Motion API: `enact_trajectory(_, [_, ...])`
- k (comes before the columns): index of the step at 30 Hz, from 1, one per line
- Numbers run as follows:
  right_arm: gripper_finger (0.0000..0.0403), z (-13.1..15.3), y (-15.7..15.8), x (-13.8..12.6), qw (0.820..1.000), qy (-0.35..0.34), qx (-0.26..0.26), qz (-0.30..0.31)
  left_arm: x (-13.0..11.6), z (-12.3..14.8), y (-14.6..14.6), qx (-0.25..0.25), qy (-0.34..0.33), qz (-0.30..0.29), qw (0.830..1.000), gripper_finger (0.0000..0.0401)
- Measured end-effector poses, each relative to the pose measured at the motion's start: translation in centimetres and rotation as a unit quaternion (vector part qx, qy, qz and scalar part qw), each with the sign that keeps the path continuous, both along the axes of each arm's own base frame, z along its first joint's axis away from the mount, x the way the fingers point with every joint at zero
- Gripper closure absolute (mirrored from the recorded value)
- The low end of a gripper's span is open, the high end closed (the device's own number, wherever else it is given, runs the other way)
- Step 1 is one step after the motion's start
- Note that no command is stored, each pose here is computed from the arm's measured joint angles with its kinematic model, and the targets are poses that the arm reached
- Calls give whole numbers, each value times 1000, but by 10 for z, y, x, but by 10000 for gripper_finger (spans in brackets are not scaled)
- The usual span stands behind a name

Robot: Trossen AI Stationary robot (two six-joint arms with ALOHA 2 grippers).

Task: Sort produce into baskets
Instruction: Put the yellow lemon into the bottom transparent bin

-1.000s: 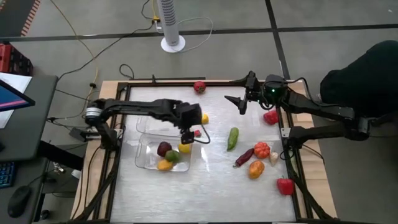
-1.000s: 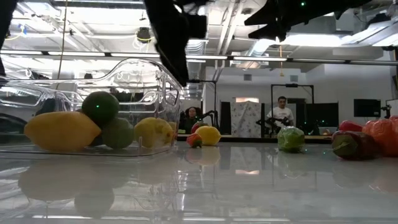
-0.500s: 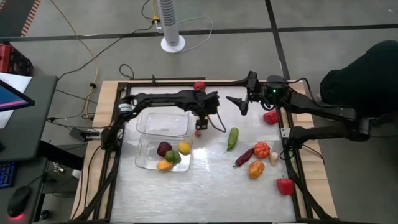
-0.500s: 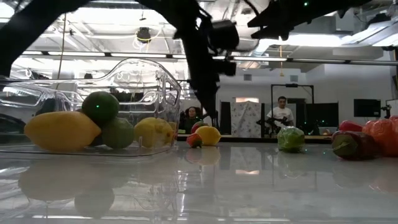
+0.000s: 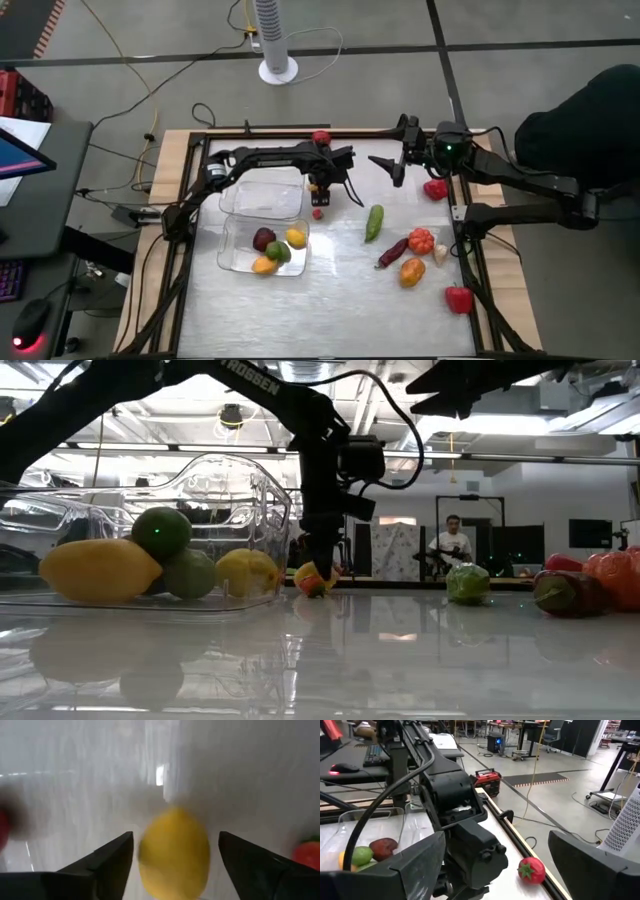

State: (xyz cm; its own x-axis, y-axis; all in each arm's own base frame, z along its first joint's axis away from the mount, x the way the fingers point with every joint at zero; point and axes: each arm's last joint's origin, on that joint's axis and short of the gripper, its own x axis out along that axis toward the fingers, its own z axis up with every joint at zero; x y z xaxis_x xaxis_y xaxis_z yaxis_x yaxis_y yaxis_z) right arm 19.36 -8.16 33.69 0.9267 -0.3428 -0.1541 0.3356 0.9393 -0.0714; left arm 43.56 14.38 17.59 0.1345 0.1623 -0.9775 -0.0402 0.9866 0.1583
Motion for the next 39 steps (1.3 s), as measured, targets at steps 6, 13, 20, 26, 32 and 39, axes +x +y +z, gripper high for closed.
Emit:
enact_trajectory(6, [24, 0, 0, 0, 1000, 0, 0, 0, -5, 1, -3, -1, 25, 0, 1000, 198])
enact_trajectory(13, [24, 0, 0, 0, 1000, 0, 0, 0, -4, 1, -2, -6, 20, 3, 1000, 245])
enact_trajectory(20, [24, 0, 0, 0, 1000, 0, 0, 0, -1, 68, -9, -63, -90, -13, 994, 242])
enact_trajectory(26, [24, -3, 0, -1, 1000, 15, 2, -1, -33, 124, -47, -207, -153, -75, 964, 242])
enact_trajectory(32, [24, -3, 0, -1, 1000, 15, 2, -5, -74, 139, -104, -254, -142, -87, 953, 241])
enact_trajectory(39, [24, -5, -2, 2, 1000, 16, 11, -7, -119, 101, -146, -122, -61, 3, 991, 197])
